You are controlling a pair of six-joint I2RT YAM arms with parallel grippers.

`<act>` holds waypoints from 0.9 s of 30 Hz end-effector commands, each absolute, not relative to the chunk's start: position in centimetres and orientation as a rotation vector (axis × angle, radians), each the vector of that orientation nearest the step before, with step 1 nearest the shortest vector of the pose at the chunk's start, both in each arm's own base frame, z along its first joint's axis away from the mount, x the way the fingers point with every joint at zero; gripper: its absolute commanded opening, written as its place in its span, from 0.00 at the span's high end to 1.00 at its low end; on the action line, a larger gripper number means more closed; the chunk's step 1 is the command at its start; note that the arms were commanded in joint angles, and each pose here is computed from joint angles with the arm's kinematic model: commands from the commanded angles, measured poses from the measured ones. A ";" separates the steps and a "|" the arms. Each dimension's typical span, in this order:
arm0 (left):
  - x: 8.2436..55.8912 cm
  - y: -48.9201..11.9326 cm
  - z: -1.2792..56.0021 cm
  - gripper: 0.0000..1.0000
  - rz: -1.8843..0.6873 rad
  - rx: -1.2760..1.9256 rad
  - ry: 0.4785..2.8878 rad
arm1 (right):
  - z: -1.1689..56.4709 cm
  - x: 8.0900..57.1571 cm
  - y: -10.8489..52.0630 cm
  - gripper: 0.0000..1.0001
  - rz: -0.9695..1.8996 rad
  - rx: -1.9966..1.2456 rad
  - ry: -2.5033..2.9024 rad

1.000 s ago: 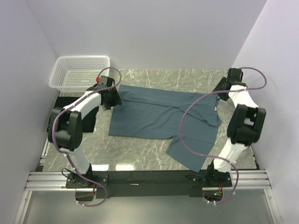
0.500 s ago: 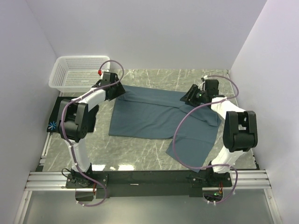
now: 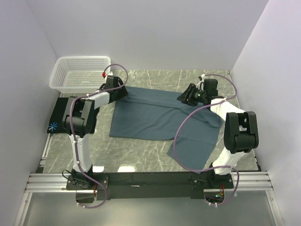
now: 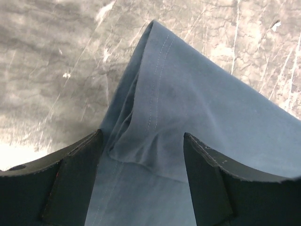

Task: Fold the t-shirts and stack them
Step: Fold the tshirt

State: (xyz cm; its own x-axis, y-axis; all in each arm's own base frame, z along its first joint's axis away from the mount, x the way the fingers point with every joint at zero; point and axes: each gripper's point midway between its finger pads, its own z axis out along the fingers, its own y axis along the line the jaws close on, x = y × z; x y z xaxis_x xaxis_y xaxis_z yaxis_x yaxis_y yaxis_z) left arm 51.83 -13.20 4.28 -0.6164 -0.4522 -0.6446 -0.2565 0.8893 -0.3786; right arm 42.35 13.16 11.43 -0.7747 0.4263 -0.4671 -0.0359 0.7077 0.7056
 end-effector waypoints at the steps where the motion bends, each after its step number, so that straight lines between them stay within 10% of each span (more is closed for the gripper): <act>1: 54.3 -13.9 7.1 0.25 -0.352 -0.412 2.162 | 11.5 42.5 13.7 0.49 1.002 0.257 2.272; 14: 55.4 -13.7 7.6 0.33 -0.291 -0.313 2.162 | 11.5 42.3 13.6 0.49 0.989 0.233 2.293; 27: 54.4 -12.3 8.8 0.73 -0.182 -0.298 2.218 | 11.0 42.3 13.6 0.49 0.987 0.230 2.310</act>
State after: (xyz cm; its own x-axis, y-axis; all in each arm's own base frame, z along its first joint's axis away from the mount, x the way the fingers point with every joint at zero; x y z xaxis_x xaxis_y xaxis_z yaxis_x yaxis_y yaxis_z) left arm 53.97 -12.58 5.96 -0.6226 -0.2892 -0.7272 -0.1582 0.9565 -0.2450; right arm 41.59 13.43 10.07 -0.8090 0.3941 -0.4361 -0.0353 0.7080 0.7053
